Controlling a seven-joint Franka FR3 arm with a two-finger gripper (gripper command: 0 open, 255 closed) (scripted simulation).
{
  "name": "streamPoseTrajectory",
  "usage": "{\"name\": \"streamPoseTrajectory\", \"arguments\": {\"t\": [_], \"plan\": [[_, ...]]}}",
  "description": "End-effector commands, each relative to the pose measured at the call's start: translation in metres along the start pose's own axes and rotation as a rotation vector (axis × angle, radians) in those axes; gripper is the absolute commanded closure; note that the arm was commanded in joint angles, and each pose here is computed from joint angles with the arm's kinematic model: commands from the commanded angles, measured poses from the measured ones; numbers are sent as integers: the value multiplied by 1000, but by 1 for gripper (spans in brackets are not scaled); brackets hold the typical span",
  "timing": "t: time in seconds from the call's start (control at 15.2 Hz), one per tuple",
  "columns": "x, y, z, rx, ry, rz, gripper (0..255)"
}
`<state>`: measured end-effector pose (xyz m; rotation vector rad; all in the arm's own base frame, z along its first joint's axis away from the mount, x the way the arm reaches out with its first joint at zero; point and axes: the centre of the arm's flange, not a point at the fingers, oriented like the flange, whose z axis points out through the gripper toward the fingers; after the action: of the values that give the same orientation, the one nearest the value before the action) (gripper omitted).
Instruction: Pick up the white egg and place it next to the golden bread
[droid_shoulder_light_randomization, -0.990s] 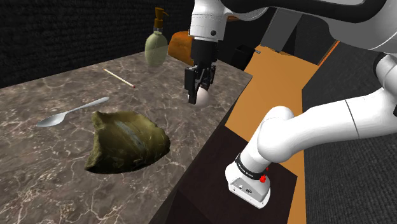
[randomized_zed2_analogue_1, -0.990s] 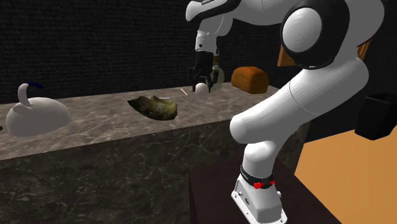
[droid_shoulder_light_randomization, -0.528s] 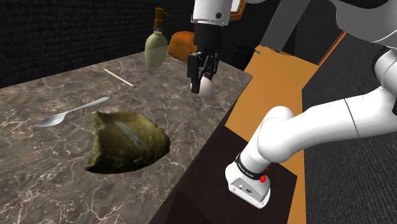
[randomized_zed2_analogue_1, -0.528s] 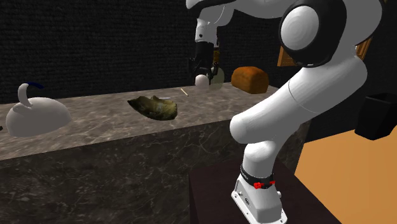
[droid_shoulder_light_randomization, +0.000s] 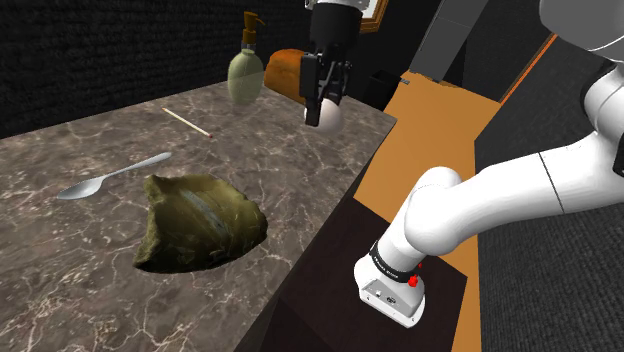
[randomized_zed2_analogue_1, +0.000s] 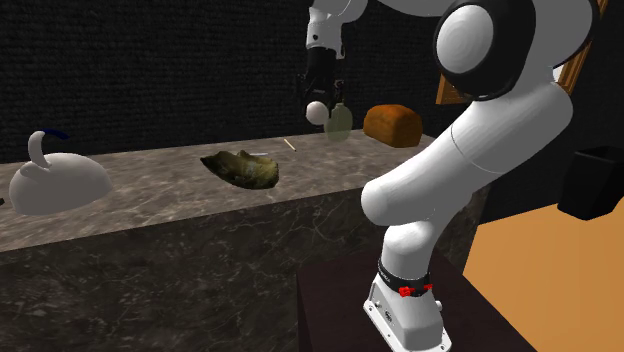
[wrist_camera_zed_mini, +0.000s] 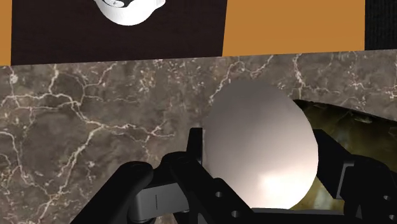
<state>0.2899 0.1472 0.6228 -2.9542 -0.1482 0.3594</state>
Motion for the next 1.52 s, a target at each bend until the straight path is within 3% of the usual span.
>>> {"name": "streamPoseTrajectory", "arguments": {"t": [0.0, 0.59, 1.45], "plan": [[-3, -2, -11, 0, 0, 0, 255], [-13, -9, -52, 0, 0, 0, 255], [31, 152, -92, 0, 0, 0, 255]]}}
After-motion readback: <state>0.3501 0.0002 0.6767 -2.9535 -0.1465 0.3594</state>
